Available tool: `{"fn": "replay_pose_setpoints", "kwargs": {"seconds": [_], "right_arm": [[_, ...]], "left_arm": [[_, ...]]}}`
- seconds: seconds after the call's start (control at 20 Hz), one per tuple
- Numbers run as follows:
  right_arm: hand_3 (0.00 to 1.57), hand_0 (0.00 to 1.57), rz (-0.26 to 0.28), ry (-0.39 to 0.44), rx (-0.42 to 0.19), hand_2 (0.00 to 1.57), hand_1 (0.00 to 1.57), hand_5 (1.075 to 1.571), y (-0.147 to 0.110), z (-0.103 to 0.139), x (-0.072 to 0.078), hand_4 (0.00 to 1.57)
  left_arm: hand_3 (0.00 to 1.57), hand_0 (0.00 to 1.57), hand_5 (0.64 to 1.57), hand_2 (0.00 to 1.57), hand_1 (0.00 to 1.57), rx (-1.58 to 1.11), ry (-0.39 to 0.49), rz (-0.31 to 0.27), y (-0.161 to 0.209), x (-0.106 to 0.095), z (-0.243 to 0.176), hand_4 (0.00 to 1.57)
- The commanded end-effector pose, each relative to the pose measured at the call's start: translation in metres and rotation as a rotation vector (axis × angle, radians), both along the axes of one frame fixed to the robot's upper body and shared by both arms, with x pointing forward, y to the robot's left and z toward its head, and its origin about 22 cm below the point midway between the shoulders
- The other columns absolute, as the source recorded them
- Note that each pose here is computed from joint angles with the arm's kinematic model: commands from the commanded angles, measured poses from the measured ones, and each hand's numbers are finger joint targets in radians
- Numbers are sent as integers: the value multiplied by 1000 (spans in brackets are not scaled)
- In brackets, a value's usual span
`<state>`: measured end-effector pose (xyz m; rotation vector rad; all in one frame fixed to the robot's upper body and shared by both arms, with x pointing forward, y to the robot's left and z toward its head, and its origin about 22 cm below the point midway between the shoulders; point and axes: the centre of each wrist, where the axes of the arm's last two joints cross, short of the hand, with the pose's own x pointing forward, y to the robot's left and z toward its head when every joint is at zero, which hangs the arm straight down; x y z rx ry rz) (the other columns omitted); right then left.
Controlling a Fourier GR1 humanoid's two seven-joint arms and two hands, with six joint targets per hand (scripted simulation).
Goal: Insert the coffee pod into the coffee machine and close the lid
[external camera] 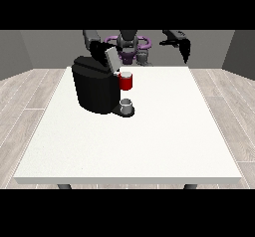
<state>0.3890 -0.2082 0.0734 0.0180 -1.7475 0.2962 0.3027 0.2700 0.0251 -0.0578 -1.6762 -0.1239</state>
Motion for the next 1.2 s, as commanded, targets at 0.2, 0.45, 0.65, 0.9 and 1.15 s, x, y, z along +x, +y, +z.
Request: {"fn": "replay_pose_setpoints", "kwargs": {"seconds": [0.2, 0.45, 0.65, 0.9, 1.15], "right_arm": [[0, 0, 50, 16, -83, 0, 0, 1571, 16, 26, 17, 140], [0, 0, 92, -28, -116, 0, 0, 1571, 79, 32, 8, 125], [0, 0, 49, -87, -147, 0, 0, 1571, 38, 55, 30, 110], [0, 0, 97, -73, -76, 0, 0, 1571, 52, 48, 24, 126], [0, 0, 267, -86, -25, 0, 0, 1571, 94, 16, -8, 259]], "left_arm": [[0, 0, 1571, 0, 0, 35, 16, -9, -1, 6, 13, 169], [0, 0, 1571, 0, 0, -2, -6, 26, 12, 0, -15, 181], [0, 0, 1571, 0, 0, -7, -54, -17, -4, 8, 9, 0], [0, 0, 1571, 0, 0, 7, -76, -21, -8, -9, -13, 202], [0, 0, 1571, 0, 0, -31, -43, 23, -14, -9, -32, 245]]}}
